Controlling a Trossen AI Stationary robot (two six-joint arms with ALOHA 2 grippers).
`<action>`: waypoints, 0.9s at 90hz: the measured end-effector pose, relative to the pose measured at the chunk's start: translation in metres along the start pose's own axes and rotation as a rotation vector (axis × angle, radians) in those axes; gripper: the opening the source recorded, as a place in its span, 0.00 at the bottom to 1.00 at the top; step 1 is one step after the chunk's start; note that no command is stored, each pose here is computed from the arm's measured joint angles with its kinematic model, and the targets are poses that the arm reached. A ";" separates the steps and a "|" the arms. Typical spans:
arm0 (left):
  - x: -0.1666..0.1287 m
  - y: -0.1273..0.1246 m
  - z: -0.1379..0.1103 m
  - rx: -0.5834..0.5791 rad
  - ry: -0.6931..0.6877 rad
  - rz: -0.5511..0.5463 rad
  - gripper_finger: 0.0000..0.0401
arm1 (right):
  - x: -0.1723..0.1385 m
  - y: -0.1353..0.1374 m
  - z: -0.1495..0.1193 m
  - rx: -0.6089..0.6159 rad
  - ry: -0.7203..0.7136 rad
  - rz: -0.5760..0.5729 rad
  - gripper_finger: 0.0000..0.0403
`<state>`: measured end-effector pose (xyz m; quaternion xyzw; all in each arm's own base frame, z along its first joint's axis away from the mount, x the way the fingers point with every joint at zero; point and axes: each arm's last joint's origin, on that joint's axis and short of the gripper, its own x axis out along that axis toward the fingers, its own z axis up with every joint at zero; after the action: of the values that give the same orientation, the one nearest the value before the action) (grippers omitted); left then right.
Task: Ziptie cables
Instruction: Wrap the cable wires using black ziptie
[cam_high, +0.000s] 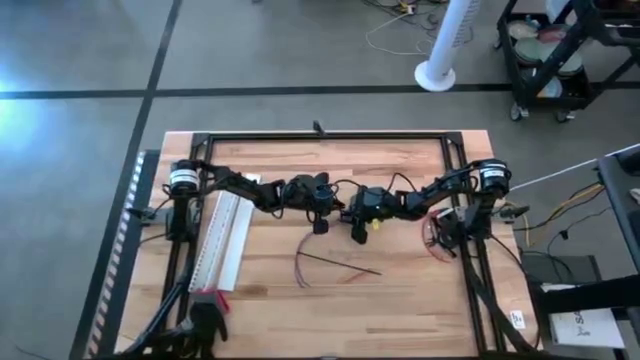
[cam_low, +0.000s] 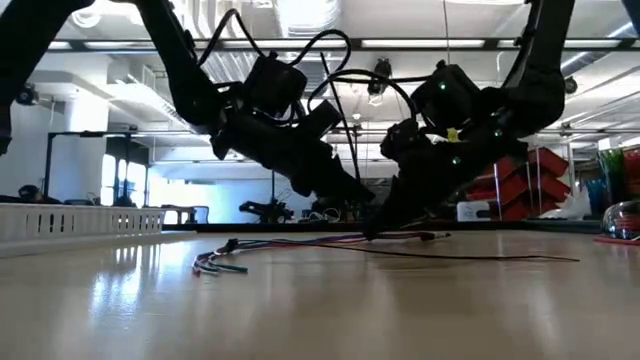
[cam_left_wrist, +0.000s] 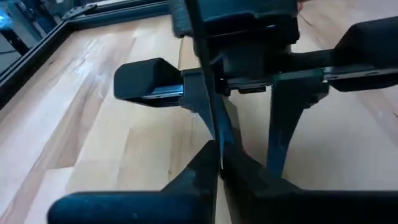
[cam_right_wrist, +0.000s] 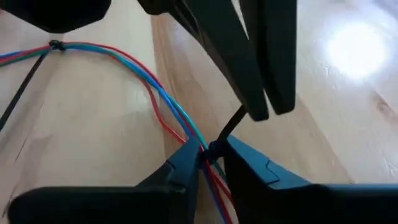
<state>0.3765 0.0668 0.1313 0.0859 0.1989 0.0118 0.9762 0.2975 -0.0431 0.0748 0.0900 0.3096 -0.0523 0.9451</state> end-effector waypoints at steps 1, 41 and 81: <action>0.000 0.000 0.000 0.001 0.000 0.000 0.00 | 0.000 0.000 0.000 0.000 -0.001 0.000 0.12; -0.014 0.003 0.018 0.073 -0.026 0.008 0.00 | 0.002 -0.002 -0.001 0.010 0.009 -0.007 0.01; -0.031 0.006 0.034 0.072 -0.009 0.009 0.00 | 0.002 -0.005 -0.004 -0.020 0.052 -0.021 0.00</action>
<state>0.3617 0.0652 0.1748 0.1219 0.1942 0.0086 0.9733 0.2957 -0.0475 0.0697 0.0787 0.3354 -0.0569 0.9371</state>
